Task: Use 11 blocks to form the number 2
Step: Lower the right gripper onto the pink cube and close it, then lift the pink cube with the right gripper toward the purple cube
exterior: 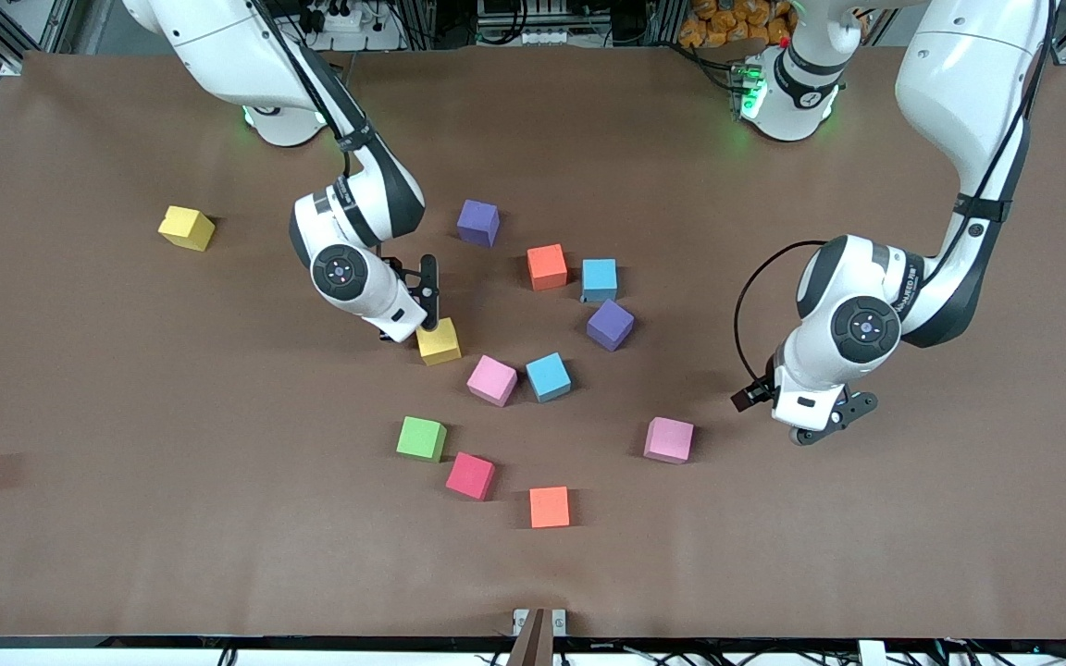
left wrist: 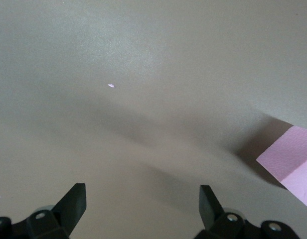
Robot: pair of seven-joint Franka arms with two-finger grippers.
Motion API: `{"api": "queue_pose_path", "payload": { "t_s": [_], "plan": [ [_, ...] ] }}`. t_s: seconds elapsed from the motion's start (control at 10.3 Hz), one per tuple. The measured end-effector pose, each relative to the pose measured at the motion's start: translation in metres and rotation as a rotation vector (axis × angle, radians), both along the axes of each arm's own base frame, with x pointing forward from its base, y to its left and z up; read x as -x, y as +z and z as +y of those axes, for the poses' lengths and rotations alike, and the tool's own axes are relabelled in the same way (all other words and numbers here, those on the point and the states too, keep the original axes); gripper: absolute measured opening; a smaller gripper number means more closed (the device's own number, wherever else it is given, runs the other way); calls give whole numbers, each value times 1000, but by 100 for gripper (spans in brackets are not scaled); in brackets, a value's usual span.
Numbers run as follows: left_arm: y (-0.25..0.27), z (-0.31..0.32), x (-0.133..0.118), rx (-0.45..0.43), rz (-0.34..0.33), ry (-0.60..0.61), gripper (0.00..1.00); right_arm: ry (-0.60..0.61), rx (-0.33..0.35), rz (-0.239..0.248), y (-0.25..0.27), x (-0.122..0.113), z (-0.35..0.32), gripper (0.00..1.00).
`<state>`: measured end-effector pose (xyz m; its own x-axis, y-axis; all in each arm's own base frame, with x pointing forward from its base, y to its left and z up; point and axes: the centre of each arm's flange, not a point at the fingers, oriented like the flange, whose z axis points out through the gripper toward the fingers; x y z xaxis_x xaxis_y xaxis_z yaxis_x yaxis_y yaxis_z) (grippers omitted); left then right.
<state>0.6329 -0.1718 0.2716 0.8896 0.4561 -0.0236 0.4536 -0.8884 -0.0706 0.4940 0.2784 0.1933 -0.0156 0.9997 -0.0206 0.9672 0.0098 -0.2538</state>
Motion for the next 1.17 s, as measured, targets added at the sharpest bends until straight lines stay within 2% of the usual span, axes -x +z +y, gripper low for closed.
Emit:
{"api": "queue_pose_path", "payload": {
  "t_s": [0.1,0.39,0.68,0.98,1.17],
  "plan": [
    [0,0,0,0,0,0,100,-1,-1,-1,1,0,0,67],
    [0,0,0,0,1,0,100,-2,-2,-3,3,-2,-1,62],
    [0,0,0,0,1,0,100,5,-5,14,29,-3,2,62],
    [-1,0,0,0,1,0,100,-5,-31,83,81,11,7,62],
    [-1,0,0,0,0,0,100,-23,-30,109,113,23,11,62]
  ]
}}
